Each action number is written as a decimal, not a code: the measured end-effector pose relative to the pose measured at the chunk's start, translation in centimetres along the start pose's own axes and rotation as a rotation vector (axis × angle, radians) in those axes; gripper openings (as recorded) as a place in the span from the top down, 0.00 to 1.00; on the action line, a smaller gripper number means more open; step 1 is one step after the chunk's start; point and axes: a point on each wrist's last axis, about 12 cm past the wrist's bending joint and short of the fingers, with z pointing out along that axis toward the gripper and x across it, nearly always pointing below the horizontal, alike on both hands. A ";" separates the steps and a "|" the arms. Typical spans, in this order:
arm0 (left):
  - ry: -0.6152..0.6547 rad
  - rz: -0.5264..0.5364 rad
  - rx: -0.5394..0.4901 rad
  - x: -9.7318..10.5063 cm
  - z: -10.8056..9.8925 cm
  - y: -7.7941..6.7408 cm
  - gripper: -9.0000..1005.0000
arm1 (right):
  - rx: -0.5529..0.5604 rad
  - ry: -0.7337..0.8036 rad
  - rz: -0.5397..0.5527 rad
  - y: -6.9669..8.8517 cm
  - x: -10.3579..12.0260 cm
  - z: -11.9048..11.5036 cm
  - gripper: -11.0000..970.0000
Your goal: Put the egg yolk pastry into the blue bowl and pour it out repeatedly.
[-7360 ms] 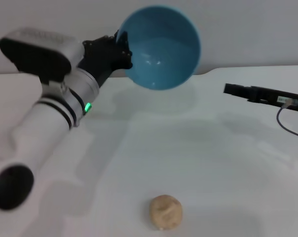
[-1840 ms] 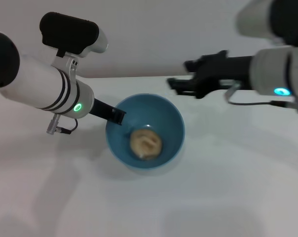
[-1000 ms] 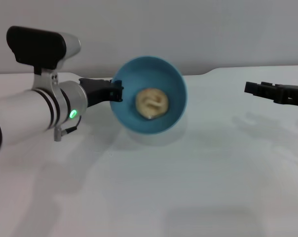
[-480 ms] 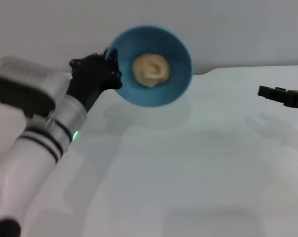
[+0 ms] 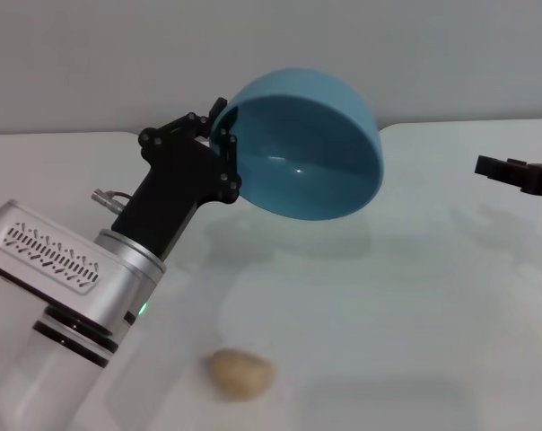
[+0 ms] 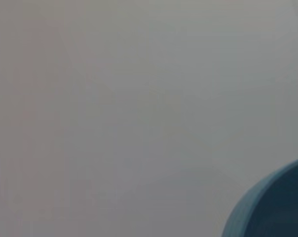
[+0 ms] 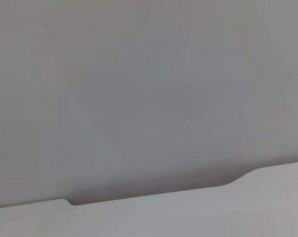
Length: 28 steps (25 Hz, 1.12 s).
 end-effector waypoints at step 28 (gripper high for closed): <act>0.486 -0.286 -0.008 -1.5 6.8 3.2 0.98 | -0.389 0.251 0.216 4.8 0.1 3.5 0.44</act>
